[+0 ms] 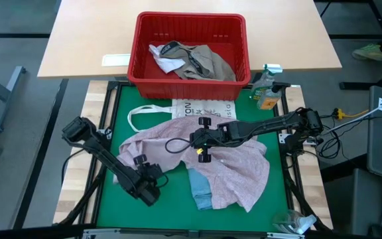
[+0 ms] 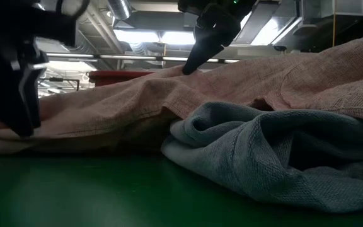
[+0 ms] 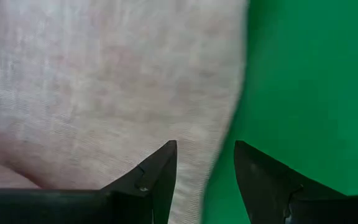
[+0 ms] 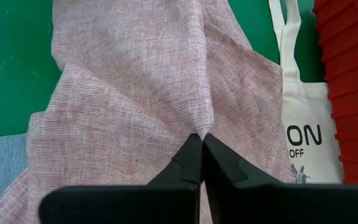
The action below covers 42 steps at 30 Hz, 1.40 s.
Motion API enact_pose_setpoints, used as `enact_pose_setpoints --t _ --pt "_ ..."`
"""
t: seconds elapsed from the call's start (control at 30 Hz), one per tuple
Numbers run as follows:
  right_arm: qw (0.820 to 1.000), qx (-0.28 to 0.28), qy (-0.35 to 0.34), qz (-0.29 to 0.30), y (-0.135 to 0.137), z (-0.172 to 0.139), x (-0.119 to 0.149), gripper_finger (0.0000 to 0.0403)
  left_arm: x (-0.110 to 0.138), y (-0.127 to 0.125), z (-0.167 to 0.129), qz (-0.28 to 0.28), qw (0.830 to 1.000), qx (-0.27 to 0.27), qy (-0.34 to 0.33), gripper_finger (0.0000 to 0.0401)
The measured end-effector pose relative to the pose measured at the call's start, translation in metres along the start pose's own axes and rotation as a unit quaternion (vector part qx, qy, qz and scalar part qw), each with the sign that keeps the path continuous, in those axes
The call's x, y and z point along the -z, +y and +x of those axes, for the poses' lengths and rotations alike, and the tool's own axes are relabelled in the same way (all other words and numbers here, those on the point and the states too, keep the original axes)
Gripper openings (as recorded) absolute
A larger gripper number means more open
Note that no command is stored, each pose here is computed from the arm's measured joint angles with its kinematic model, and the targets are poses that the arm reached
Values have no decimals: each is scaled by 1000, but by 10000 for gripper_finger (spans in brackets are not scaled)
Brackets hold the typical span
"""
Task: Fold Laundry from Bin
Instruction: Fold the pink shirt from the red laundry basket
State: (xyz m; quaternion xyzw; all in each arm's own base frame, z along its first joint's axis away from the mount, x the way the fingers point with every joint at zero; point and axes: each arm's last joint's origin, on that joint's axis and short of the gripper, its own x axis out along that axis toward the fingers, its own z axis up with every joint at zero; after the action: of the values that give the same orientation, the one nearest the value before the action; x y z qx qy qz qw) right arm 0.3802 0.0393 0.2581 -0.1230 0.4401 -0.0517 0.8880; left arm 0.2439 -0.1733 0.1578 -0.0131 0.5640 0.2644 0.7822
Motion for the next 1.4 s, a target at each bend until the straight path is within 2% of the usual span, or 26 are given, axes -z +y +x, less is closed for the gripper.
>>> enact_pose_setpoints --t 0.13,0.33,0.5,0.63,0.83,0.97,1.17,1.4 --pt "1000 0 0 0 0 0 0 7 2 4 10 -6 1000 -4 2 153" --pt "1000 0 0 0 0 0 0 7 5 -1 22 7 999 34 -17 153" --pt "1000 0 0 -1 0 0 0 7 4 -1 25 -17 999 34 -29 145" --pt "1000 0 0 -1 0 0 0 7 2 0 26 -31 999 33 -28 107" --pt "1000 0 0 -1 0 0 0 7 0 2 27 -36 999 32 -24 18" --pt "1000 0 0 -1 0 0 0 7 0 2 26 -34 999 30 -21 8" --pt "1000 0 0 -5 0 0 0 7 -13 4 -3 -32 998 54 22 4" --pt "1000 0 0 -5 0 0 0 7 -32 2 -61 -34 989 133 57 2"
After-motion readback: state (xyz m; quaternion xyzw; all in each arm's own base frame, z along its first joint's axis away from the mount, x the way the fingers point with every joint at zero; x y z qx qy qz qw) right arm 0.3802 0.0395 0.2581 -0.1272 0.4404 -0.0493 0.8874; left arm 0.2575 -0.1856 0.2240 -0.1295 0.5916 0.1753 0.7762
